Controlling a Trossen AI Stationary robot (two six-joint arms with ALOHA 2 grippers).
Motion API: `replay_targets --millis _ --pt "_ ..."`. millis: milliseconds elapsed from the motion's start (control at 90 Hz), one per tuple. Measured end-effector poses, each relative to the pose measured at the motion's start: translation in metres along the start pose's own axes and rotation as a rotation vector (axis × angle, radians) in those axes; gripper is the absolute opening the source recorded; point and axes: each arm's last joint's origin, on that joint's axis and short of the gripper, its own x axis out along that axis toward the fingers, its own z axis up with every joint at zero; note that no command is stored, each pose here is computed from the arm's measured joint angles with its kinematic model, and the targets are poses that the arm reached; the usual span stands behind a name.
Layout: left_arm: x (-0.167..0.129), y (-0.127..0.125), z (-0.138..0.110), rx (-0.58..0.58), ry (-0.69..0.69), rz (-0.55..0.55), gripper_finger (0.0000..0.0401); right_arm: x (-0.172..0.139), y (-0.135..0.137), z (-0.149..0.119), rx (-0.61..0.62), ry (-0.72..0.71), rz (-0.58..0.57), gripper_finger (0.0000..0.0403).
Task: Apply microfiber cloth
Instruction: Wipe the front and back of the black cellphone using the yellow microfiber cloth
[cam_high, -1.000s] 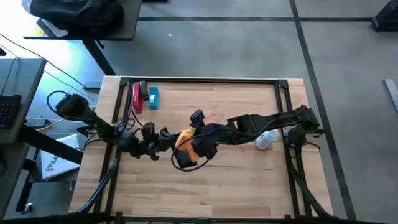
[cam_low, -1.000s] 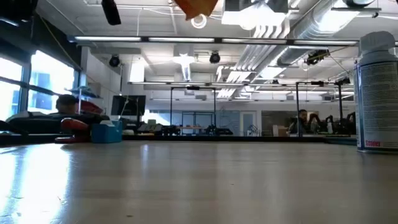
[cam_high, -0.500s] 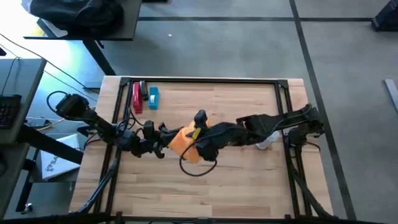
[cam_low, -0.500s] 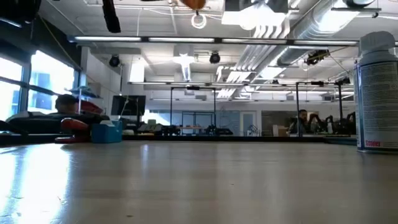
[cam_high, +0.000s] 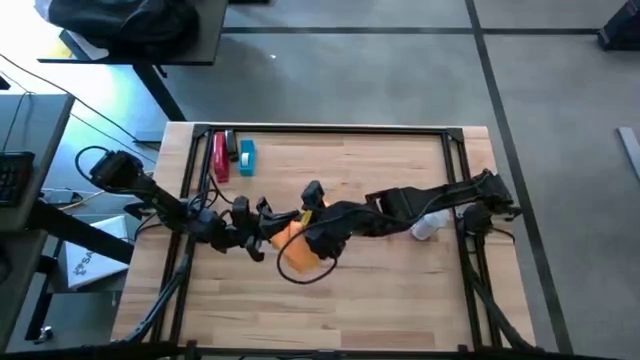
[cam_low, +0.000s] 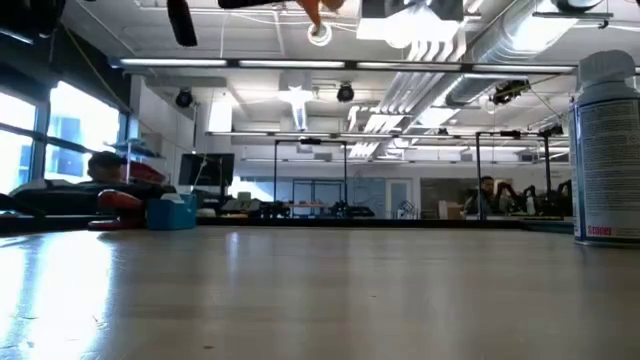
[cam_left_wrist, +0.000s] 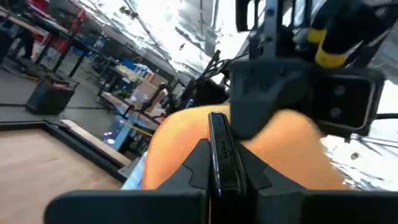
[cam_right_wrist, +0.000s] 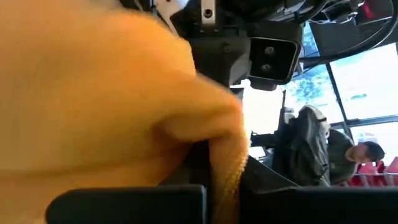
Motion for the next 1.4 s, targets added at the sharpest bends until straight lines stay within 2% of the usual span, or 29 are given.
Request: replay_targets --millis 89,256,544,700,911,1078,1167,1400 --pt "0.000 0.000 -0.002 0.011 0.019 -0.004 0.0008 0.001 -0.005 0.000 -0.040 -0.005 -0.036 0.0000" --pt "-0.001 -0.001 -0.006 0.033 0.064 -0.040 0.0008 0.004 -0.015 -0.004 -0.034 0.010 -0.109 0.0000" --pt "-0.001 0.000 -0.005 0.049 0.041 0.013 0.0008 -0.001 -0.008 0.006 -0.035 -0.040 -0.093 0.0000" --pt "-0.001 -0.002 -0.001 0.051 0.004 -0.006 0.0008 -0.001 0.002 0.007 0.036 -0.061 0.014 0.0000" --pt "-0.004 -0.004 0.003 0.062 -0.012 0.000 0.0008 -0.006 0.010 0.004 0.159 -0.013 0.084 0.0000" --pt "-0.013 -0.016 0.028 0.104 -0.090 -0.030 0.0008 -0.019 0.034 0.012 0.147 0.033 0.200 0.0000" --pt "-0.020 -0.022 0.041 0.136 -0.099 -0.055 0.0008 -0.027 0.042 0.013 0.181 0.070 0.244 0.0000" --pt "-0.038 -0.031 0.066 0.149 -0.090 -0.102 0.0008 -0.048 0.050 0.007 0.400 0.184 0.331 0.0000"
